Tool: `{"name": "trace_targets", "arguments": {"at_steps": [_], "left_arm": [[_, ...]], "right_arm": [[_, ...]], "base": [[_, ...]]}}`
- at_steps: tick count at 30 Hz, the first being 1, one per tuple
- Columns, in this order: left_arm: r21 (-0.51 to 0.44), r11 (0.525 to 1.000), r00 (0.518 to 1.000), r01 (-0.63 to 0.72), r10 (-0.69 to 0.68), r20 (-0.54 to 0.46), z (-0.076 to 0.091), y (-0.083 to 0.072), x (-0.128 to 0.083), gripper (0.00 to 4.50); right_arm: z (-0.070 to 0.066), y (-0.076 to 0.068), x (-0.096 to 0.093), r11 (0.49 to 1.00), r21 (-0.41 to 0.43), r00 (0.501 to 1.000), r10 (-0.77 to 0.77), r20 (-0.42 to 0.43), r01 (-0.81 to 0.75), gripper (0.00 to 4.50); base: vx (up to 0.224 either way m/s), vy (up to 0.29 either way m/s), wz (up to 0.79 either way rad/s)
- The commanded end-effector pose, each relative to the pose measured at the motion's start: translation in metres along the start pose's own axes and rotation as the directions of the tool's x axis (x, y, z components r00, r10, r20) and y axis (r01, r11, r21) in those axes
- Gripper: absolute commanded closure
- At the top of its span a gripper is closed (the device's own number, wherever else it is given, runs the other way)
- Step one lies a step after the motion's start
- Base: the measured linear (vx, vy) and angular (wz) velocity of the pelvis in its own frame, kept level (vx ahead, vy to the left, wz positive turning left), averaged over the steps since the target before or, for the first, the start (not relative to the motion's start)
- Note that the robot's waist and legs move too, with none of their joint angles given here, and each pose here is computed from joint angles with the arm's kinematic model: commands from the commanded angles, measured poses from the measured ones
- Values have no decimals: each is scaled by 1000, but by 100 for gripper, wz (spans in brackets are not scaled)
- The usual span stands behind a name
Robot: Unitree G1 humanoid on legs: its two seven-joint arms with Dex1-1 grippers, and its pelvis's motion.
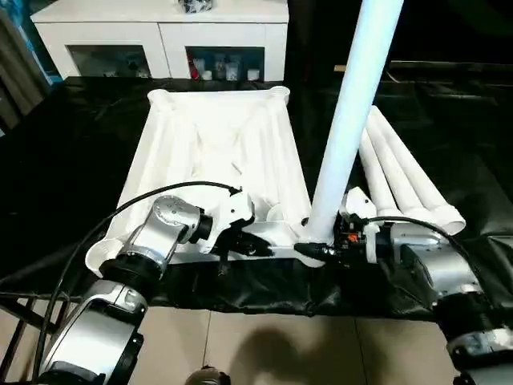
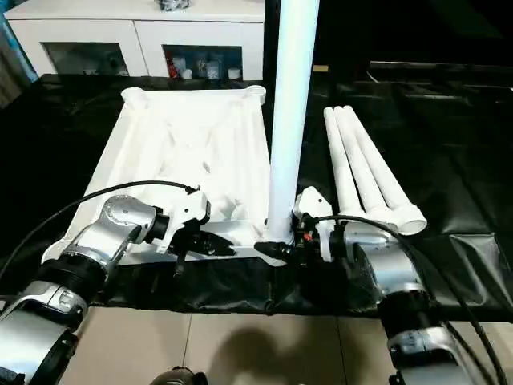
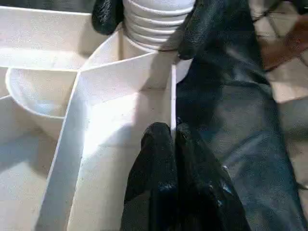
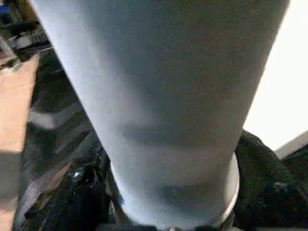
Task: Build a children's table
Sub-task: Rotate leg to tighten
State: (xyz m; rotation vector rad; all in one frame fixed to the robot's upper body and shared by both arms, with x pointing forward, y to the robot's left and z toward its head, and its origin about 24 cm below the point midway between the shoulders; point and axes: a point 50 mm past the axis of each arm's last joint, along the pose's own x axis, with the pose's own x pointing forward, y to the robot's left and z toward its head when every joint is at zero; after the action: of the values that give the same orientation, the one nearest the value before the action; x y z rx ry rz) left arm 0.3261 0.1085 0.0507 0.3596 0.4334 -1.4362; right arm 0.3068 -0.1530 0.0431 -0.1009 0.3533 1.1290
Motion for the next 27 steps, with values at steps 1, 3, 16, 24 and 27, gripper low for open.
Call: {"name": "trace_targets", "arguments": {"at_steps": [1,3,16,24,27], "left_arm": [[19,998,996,-66,64,68,25,4,25,450],[-3,993,990,-120,120,77,30,6,31,450],[-18,965,957,-261,261,129,50,3,58,450],[52,989,982,-141,133,131,39,0,40,450],[53,993,988,-110,103,119,35,-1,36,450]], "right_arm": [[-4,1,29,988,57,989,-145,9,144,173],[-6,-6,35,957,89,961,-278,3,276,174],[4,-5,69,841,209,852,-520,59,499,104],[6,-12,39,936,77,930,-351,108,344,50],[6,-11,33,957,36,951,-290,106,287,50]], "base": [[0,0,0],[0,0,0],[0,0,0],[0,0,0],[0,0,0]]}}
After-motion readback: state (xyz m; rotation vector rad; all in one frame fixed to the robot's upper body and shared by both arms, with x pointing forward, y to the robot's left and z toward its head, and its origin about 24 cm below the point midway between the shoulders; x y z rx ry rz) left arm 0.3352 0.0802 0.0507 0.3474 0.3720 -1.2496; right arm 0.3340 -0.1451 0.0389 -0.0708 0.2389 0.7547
